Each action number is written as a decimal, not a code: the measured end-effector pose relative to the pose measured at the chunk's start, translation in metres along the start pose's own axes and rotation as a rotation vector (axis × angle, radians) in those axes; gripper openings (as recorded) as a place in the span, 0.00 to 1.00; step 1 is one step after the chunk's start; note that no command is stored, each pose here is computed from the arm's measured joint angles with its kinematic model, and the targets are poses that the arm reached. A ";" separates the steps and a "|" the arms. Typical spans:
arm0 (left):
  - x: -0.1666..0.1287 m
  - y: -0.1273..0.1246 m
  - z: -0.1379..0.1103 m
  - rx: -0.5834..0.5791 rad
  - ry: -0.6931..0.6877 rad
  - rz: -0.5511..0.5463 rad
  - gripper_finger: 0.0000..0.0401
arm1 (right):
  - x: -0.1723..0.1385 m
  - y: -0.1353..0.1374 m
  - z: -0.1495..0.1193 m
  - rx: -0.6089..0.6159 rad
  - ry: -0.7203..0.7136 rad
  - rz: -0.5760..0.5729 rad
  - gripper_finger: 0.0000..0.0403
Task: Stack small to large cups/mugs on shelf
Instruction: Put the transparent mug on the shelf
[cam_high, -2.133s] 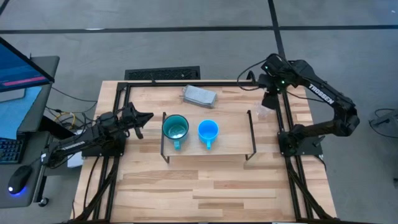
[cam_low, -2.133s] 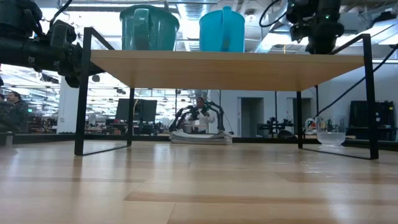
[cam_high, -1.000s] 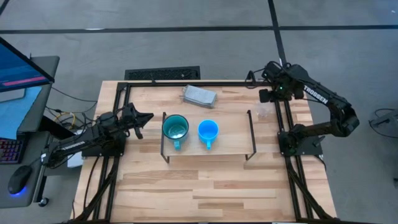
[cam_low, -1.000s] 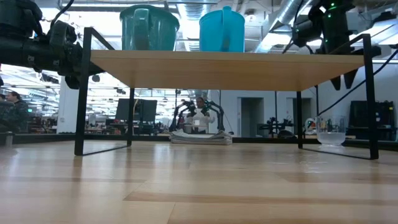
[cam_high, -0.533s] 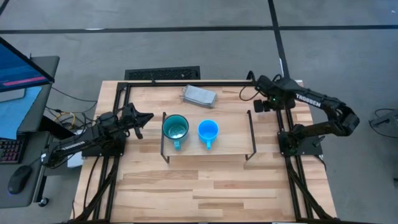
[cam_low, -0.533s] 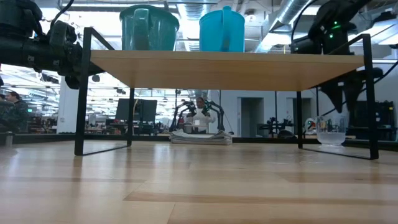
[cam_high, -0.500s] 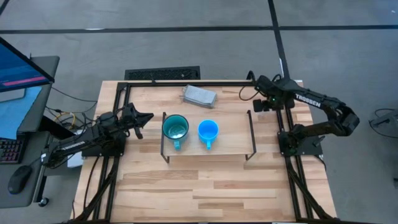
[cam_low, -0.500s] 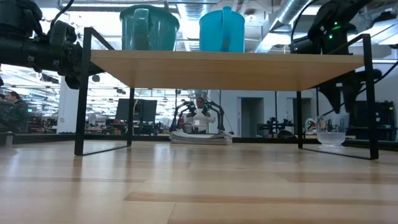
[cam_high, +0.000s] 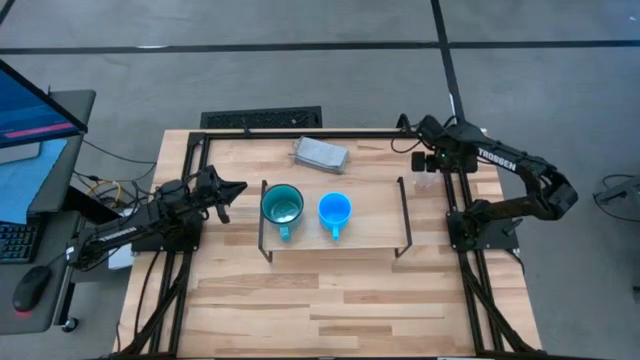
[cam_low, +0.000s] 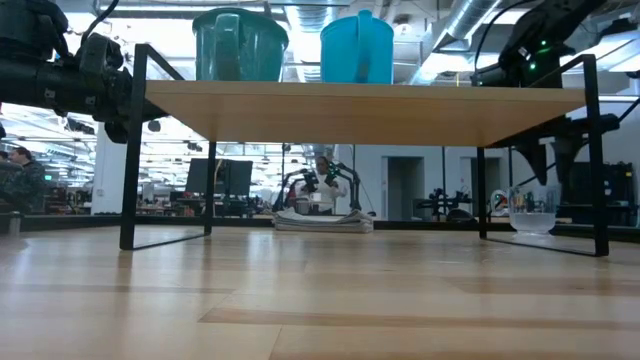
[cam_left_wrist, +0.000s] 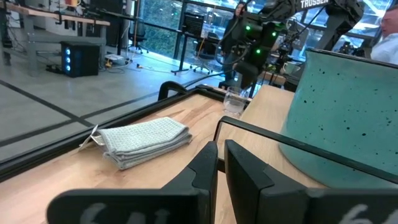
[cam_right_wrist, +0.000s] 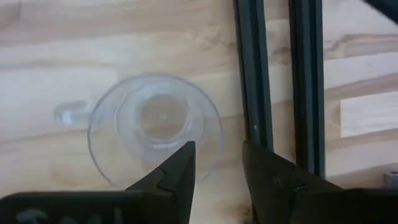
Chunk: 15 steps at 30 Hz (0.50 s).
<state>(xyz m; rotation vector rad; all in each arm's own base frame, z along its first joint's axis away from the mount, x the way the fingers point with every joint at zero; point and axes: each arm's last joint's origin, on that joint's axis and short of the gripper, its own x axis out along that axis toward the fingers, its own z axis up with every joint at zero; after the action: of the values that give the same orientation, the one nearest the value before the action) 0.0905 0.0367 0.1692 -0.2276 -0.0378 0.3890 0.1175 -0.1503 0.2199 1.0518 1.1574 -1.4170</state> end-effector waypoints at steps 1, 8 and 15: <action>0.000 0.000 0.000 0.000 0.000 0.000 0.05 | 0.000 0.000 0.001 0.010 -0.005 0.004 0.38; 0.000 0.000 0.000 0.000 0.000 0.001 0.05 | 0.002 -0.004 0.007 0.056 -0.014 0.010 0.38; 0.000 0.000 0.000 0.000 0.000 0.001 0.05 | 0.002 -0.004 0.007 0.056 -0.013 0.011 0.38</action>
<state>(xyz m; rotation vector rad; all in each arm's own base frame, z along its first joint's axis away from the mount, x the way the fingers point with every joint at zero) 0.0905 0.0367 0.1692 -0.2274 -0.0378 0.3903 0.1135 -0.1569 0.2197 1.0848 1.1070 -1.4532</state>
